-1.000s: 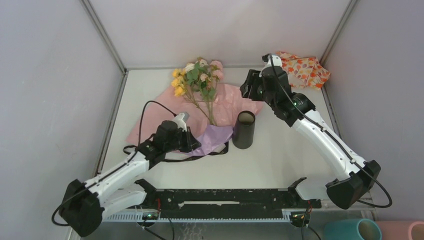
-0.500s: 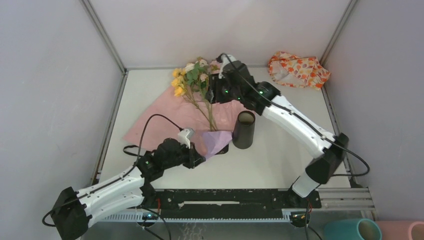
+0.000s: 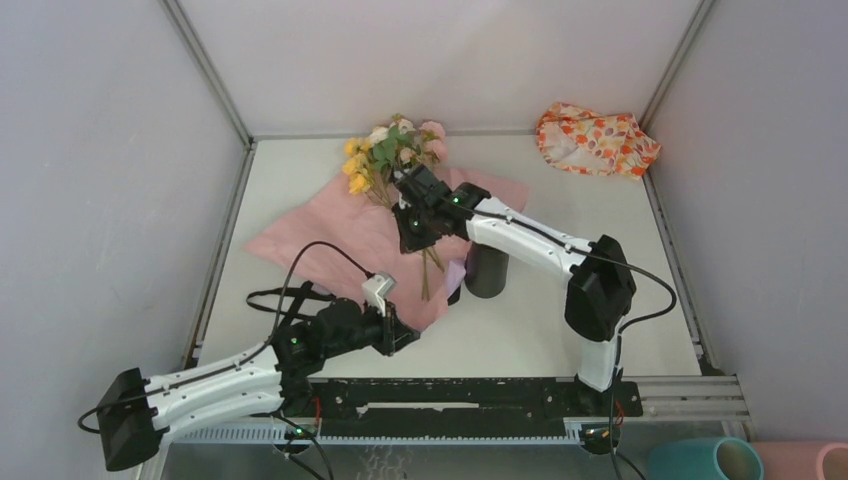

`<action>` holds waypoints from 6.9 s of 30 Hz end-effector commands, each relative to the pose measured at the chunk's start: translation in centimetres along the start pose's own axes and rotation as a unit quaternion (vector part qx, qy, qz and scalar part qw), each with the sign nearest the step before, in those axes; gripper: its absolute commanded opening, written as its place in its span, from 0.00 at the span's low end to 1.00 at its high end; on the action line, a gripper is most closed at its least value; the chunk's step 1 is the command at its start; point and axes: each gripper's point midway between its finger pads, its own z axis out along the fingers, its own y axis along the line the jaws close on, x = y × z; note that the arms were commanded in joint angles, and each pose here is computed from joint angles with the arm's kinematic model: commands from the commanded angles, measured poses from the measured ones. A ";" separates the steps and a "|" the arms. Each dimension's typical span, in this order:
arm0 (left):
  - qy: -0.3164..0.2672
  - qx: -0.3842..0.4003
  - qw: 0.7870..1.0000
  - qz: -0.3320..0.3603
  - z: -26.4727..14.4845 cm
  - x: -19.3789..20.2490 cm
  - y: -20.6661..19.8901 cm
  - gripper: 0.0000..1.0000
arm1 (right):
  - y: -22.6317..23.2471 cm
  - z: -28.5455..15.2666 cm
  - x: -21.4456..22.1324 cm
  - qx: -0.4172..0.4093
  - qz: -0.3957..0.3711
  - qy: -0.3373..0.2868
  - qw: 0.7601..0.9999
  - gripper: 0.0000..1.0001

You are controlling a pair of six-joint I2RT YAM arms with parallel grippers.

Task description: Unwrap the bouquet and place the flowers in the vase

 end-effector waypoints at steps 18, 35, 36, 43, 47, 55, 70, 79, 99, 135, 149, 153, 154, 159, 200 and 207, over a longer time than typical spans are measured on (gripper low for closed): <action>-0.130 -0.074 0.989 -0.015 -4.5 -8.6 -1.7 0.35 | 0.2 0.5 20.7 0.076 -0.071 0.134 0.986 0.19; -0.263 -0.342 0.884 -0.180 -10.4 -10.7 8.1 0.54 | -1.8 -4.1 16.6 0.121 -0.043 0.036 0.991 0.24; -0.255 -0.351 0.882 -0.181 -10.2 -10.8 8.3 0.55 | -1.8 -4.8 16.0 0.117 -0.042 0.024 0.992 0.25; -0.227 -0.270 0.904 -0.240 -6.0 -14.1 8.7 0.55 | -1.6 -11.2 10.2 0.080 -0.023 -0.087 0.993 0.32; -0.226 -0.247 0.906 -0.260 -4.1 -17.4 10.1 0.61 | -2.2 -14.3 6.9 0.061 -0.002 -0.151 0.987 0.37; -0.156 -0.210 0.909 -0.324 2.3 -22.9 14.6 0.68 | -4.6 -17.6 2.4 0.047 0.024 -0.219 0.974 0.45; -0.113 -0.275 0.875 -0.382 5.7 -26.6 24.3 0.53 | -10.3 -16.4 -1.3 0.036 0.085 -0.223 0.970 0.45; -0.067 -0.307 0.860 -0.402 8.9 -24.7 28.3 0.60 | -12.4 -15.2 -1.8 0.035 0.117 -0.210 0.970 0.45; -0.049 -0.327 0.850 -0.410 11.5 -25.2 32.0 0.57 | -13.6 -14.6 -1.5 0.041 0.137 -0.196 0.970 0.44; -0.138 -0.420 0.851 -0.284 0.6 -29.7 27.4 0.00 | -13.8 -14.5 -1.1 0.045 0.148 -0.196 0.968 0.42; -0.313 -0.342 0.886 0.001 -7.0 -40.7 6.6 0.00 | -15.0 -21.9 -3.1 0.106 0.154 -0.325 0.927 0.59; -0.373 -0.252 0.891 0.056 -9.3 -42.2 -0.2 0.00 | -15.6 -25.4 -2.8 0.133 0.172 -0.373 0.902 0.66; -0.386 -0.232 0.890 0.067 -9.8 -42.3 -1.6 0.00 | -15.7 -26.3 -2.7 0.138 0.177 -0.384 0.896 0.68; -0.463 -0.116 0.870 0.120 -13.7 -43.0 -9.2 0.00 | -16.3 -29.2 -1.8 0.157 0.193 -0.426 0.870 0.72; -0.421 0.059 0.896 0.129 -3.0 -39.9 -17.8 0.00 | -17.4 -32.7 1.0 0.177 0.221 -0.483 0.829 0.75; -0.382 0.036 0.915 0.123 0.0 -37.2 -15.3 0.00 | -17.4 -32.6 1.0 0.177 0.221 -0.481 0.830 0.75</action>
